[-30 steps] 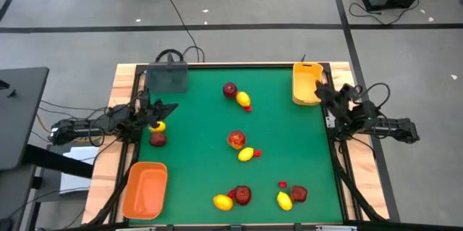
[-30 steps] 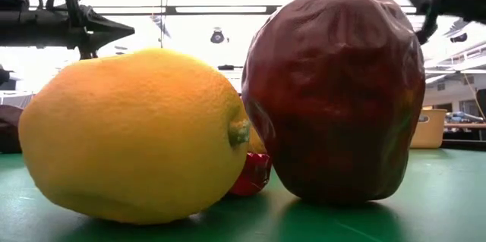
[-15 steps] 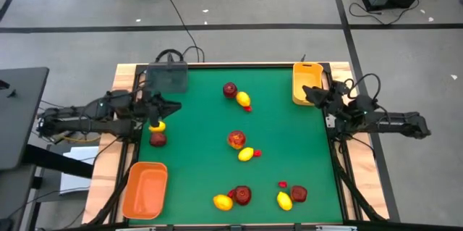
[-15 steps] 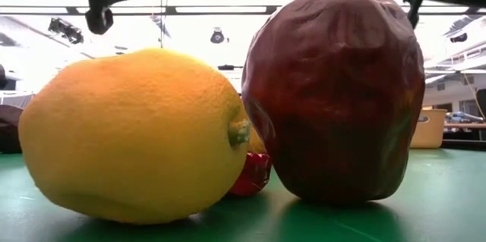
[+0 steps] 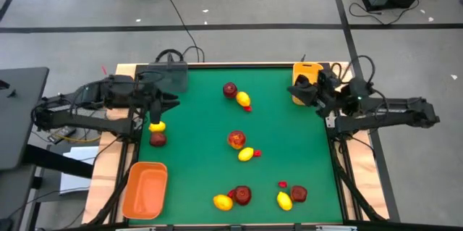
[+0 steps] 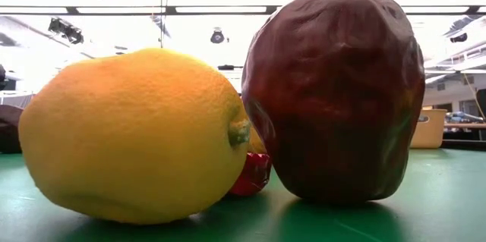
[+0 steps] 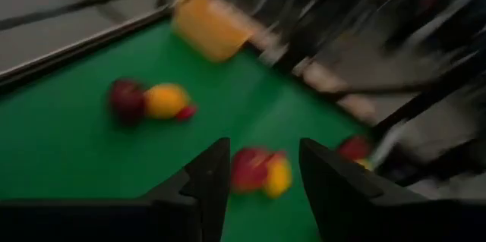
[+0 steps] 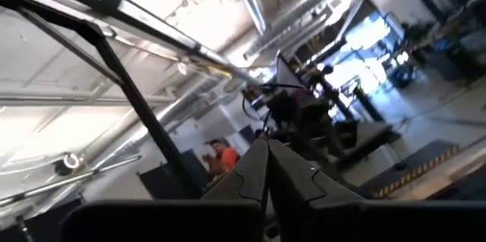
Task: Sort produce into baskets
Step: Put the center-left lemon into the gray transparent bin
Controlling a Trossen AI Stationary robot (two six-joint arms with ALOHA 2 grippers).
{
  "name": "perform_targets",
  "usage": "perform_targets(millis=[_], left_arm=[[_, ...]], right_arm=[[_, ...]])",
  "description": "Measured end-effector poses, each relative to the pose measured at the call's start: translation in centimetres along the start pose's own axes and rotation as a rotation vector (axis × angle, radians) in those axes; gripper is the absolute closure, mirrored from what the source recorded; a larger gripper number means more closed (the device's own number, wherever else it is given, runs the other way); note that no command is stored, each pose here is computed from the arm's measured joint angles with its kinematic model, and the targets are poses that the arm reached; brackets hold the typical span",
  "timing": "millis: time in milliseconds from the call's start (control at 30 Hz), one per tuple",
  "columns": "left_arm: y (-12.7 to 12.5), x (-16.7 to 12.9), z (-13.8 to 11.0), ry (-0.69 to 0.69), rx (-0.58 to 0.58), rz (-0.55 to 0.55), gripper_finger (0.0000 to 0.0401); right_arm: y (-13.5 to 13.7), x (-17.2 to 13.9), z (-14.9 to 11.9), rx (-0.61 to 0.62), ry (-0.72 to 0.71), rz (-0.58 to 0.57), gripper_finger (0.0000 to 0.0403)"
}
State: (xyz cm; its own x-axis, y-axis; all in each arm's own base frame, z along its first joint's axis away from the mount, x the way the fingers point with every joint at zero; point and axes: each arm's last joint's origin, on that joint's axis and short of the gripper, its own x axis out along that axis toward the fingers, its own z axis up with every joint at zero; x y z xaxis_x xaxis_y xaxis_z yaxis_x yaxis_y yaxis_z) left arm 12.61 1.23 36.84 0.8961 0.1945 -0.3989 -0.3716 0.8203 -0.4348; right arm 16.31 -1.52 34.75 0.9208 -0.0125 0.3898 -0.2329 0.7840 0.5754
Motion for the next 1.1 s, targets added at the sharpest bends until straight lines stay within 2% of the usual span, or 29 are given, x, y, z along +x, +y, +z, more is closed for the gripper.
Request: perform_targets(millis=[133,300,533,700,833,933,1033,1100], left_arm=[[0.2,-0.1,0.1,0.114,0.047,0.134,0.0231],[0.7,0.7,-1.0,0.283,0.008,0.246,0.0189],[1.6,2.9,-3.0,0.589,0.043,0.46,0.0103],[1.8,5.2,-3.8,0.733,0.078,0.573,0.0069],[2.6,7.6,-5.4,0.834,0.095,0.646,0.0057],[3.9,9.0,-7.1,0.872,0.108,0.652,0.0054],[5.4,9.7,-8.8,0.893,0.052,0.615,0.0058],[6.3,9.6,-9.8,0.913,0.023,0.64,0.0062]], right_arm=[[-0.2,2.6,-0.4,0.015,0.077,-0.03,0.0359],[-1.1,4.7,-2.2,0.037,0.254,-0.106,0.0318],[-2.8,5.1,-4.8,0.051,0.455,-0.261,0.0247],[-3.5,4.5,-5.5,0.025,0.52,-0.377,0.0209],[-3.8,4.1,-5.8,-0.005,0.562,-0.419,0.0183],[-4.0,3.8,-6.1,-0.016,0.606,-0.447,0.0166],[-4.1,3.5,-6.3,-0.025,0.635,-0.465,0.0151],[-4.2,3.4,-6.4,-0.026,0.648,-0.471,0.0146]])
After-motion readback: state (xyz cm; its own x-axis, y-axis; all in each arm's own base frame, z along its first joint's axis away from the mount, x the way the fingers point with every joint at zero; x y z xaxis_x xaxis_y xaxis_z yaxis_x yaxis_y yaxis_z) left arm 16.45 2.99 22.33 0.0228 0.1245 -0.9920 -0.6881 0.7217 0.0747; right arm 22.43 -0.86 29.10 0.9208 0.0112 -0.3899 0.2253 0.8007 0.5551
